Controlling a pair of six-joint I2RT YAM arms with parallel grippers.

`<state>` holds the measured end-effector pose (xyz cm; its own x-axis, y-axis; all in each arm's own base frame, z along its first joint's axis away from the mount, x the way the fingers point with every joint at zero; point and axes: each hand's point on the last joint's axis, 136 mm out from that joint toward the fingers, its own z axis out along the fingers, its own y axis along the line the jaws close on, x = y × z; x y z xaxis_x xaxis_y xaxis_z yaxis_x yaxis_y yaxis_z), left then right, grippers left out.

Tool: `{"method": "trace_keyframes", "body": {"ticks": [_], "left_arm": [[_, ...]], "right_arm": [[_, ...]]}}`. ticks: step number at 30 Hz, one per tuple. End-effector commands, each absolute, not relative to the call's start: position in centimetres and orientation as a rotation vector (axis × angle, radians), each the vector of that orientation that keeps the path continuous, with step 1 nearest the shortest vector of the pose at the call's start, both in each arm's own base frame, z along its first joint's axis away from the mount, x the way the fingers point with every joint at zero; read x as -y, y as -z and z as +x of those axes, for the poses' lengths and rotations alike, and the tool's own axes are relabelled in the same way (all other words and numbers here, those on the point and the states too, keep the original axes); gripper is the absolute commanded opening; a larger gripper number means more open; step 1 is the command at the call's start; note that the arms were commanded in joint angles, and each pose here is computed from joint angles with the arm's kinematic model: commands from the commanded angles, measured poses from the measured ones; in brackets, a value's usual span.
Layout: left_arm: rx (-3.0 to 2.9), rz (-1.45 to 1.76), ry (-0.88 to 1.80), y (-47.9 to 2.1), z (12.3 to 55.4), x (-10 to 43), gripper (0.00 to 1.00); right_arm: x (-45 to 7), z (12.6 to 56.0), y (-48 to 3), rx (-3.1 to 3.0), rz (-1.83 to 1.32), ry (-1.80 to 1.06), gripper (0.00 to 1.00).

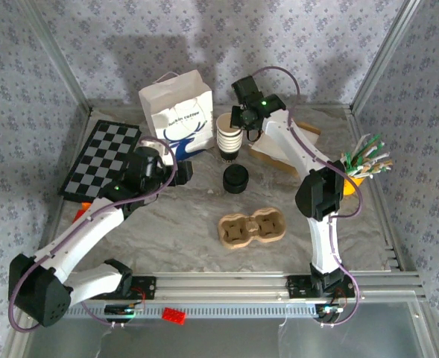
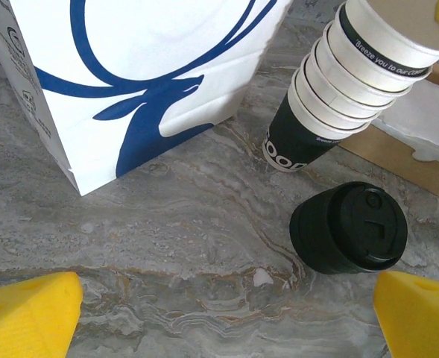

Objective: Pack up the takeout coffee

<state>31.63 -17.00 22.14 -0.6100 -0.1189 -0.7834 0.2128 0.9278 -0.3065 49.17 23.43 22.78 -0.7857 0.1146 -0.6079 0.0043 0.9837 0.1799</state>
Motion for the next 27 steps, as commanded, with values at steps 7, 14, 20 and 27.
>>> {"method": "trace_keyframes", "body": {"ticks": [7, 14, 20, 27], "left_arm": [[-2.139, 0.089, 0.485, -24.8, 31.6, 17.3, 1.0], [-2.146, 0.068, 0.535, -25.5, 30.8, 17.4, 1.0], [-2.166, 0.043, 0.569, -25.9, 29.1, 16.8, 1.0], [-2.204, -0.01, 0.63, -24.7, 26.6, 16.1, 1.0]], "right_arm": [[-23.1, 47.9, -29.4, -2.36, 0.118, -0.326, 0.03], [-21.5, 45.5, -34.0, -2.289, 0.111, -0.351, 0.03], [-19.3, 41.6, -35.2, -2.3, 0.076, -0.327, 0.03], [-14.4, 36.0, -32.6, -2.356, 0.102, -0.248, 0.04]]}}
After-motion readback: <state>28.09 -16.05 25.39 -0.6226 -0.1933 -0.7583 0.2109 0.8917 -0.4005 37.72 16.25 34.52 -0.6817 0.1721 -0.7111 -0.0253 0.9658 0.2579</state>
